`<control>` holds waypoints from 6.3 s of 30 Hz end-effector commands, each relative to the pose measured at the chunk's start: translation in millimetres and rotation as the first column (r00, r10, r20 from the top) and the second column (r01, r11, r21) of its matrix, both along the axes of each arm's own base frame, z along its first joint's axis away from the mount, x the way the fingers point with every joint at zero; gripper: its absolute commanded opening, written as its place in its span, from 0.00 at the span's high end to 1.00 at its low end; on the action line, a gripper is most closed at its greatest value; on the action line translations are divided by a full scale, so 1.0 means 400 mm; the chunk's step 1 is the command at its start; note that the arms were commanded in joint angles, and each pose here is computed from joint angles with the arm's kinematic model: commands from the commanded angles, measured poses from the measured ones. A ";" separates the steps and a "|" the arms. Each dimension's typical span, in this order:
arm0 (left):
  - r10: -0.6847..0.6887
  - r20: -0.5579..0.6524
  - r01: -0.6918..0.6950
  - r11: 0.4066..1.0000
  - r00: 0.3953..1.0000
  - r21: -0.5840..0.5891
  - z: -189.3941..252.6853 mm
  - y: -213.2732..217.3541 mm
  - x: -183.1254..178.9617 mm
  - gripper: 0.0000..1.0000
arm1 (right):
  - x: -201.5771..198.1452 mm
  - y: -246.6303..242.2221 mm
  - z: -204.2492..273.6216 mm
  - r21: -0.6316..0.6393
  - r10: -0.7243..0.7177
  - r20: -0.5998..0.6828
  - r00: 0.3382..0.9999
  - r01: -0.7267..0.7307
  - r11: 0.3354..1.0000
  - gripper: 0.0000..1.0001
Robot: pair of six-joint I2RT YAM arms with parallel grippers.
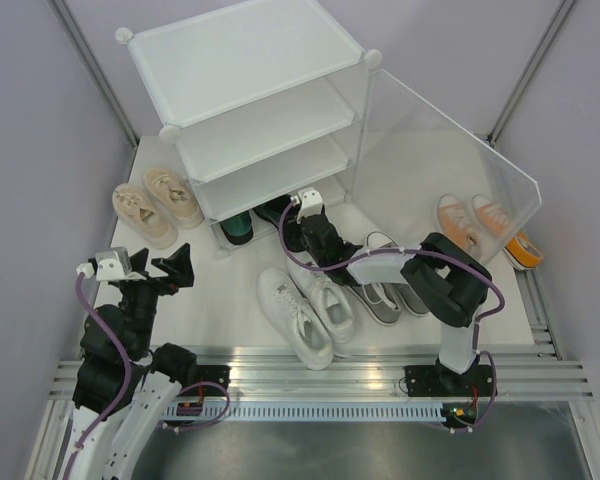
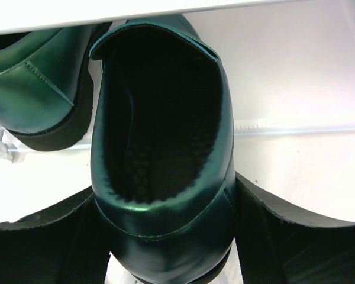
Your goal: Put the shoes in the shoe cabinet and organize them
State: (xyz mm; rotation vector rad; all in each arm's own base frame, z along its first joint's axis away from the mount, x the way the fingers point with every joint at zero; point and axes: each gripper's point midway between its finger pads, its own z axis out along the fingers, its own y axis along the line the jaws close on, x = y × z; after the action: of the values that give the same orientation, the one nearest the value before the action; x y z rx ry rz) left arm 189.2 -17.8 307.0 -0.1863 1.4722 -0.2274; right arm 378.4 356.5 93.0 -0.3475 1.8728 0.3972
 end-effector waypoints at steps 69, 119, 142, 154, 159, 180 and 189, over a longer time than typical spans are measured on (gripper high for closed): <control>-0.087 0.007 0.087 0.996 0.996 0.017 0.009 -0.042 0.005 0.01 | 0.159 0.242 0.018 0.174 -0.024 0.180 0.983 -0.008 0.985 0.55; -0.108 0.028 0.108 0.994 0.994 0.012 0.018 -0.047 -0.006 0.00 | 0.070 0.177 0.008 0.159 -0.072 0.093 0.993 0.056 0.986 0.39; -0.117 0.024 0.117 0.993 0.993 0.014 0.017 -0.052 -0.006 0.00 | 0.136 0.233 0.021 0.140 -0.067 0.144 0.987 0.047 0.989 0.46; -0.117 0.022 0.117 0.993 0.993 0.016 0.015 -0.053 -0.004 0.01 | 0.145 0.240 0.023 0.151 -0.058 0.138 0.989 0.036 0.988 0.44; -0.117 0.019 0.117 0.993 0.993 0.016 0.014 -0.053 -0.004 0.00 | 0.131 0.227 0.043 0.168 -0.057 0.135 0.989 0.034 0.985 0.27; -0.116 0.005 0.115 0.993 0.993 0.021 0.007 -0.055 0.003 0.00 | 0.155 0.175 0.021 0.131 -0.221 0.134 0.966 0.204 0.970 0.59; -0.116 0.007 0.115 0.993 0.993 0.021 0.009 -0.055 0.003 0.00 | 0.174 0.191 0.031 0.162 -0.223 0.166 0.961 0.196 0.967 0.67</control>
State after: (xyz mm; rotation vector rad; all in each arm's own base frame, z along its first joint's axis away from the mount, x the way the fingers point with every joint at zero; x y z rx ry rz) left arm 188.9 -36.7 305.4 -0.1044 1.4922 -0.3003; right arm 431.6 433.0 78.5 -0.1693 1.7584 0.3253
